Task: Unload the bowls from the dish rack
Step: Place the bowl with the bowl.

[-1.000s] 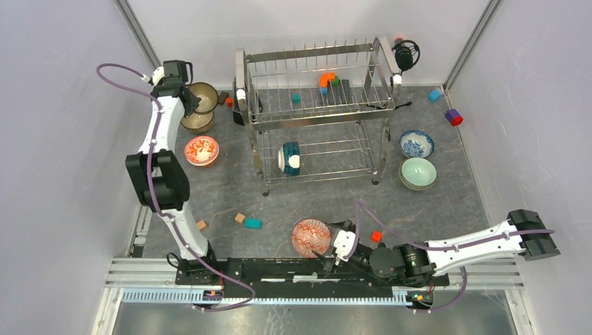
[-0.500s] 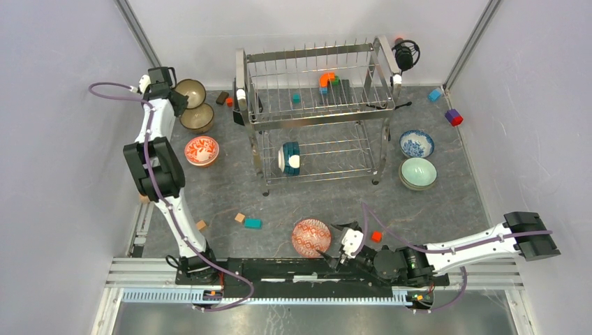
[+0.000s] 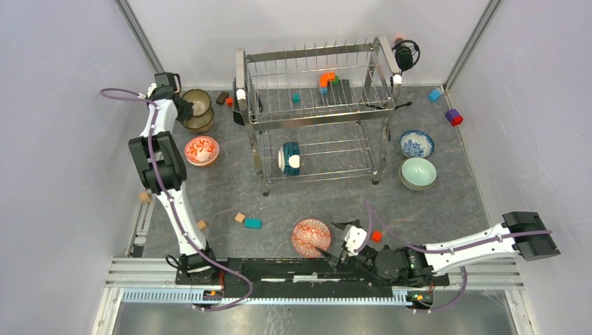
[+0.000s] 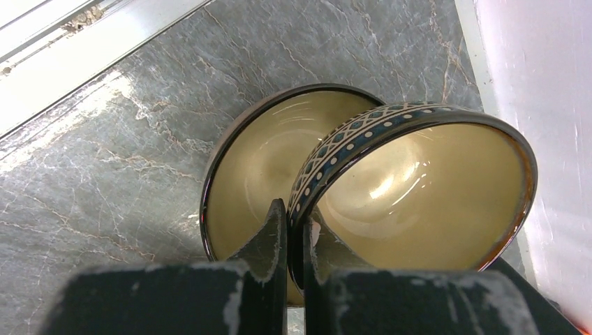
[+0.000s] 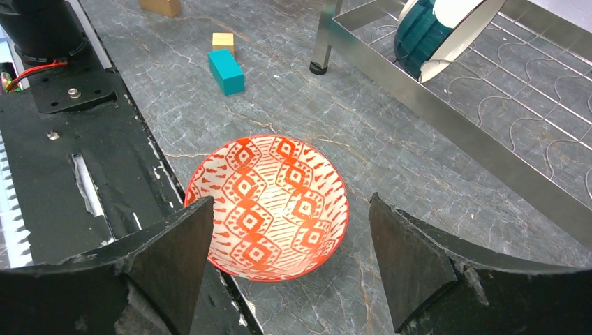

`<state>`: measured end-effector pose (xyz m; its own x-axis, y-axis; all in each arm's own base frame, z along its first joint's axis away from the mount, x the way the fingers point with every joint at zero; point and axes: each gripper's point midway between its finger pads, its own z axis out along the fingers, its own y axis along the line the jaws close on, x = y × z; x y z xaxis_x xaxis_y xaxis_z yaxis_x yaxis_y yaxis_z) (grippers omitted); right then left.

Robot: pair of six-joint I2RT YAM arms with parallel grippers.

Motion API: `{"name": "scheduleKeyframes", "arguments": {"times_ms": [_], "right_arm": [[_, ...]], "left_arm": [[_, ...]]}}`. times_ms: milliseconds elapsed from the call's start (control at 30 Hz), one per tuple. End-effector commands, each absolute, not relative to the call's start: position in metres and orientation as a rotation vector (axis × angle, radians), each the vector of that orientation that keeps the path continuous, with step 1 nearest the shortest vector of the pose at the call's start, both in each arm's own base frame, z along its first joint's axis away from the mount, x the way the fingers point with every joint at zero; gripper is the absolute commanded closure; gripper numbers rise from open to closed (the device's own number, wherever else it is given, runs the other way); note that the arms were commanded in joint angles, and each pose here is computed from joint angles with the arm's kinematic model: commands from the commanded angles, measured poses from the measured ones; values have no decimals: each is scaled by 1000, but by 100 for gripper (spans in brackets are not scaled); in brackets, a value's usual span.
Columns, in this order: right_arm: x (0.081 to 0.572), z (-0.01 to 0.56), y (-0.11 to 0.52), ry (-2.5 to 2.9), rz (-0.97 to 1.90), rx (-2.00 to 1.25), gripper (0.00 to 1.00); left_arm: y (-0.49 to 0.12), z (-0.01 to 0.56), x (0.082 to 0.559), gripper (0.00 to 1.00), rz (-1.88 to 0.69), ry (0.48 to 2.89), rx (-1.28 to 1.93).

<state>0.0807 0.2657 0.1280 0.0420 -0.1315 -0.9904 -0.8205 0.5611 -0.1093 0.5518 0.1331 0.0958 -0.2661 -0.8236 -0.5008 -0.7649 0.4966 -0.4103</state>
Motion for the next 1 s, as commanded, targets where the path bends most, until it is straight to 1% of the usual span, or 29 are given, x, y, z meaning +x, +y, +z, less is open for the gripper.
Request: {"name": "scheduleKeyframes", "arguments": {"times_ms": [0,300,567,833,900,967], "right_arm": [[83,135,263,1458,665,-801,13],[85,132,259,1470,659,-790,14],[84,130,259,1476,669,-791,14],[83,128,259,1486,678,-792,14],[83,127,258,1488,678,-787,14],[83,128,258,1487,682,-784,14]], "left_arm": [[139,137,574,98,-176,1955,-1291],[137,117,561,98,-141,2017,-1335],[135,115,555,98,-139,2026,-1337],[139,100,548,98,-138,2053,-1383],[139,101,547,97,-130,2054,-1385],[141,102,546,94,-123,2053,-1384]]}}
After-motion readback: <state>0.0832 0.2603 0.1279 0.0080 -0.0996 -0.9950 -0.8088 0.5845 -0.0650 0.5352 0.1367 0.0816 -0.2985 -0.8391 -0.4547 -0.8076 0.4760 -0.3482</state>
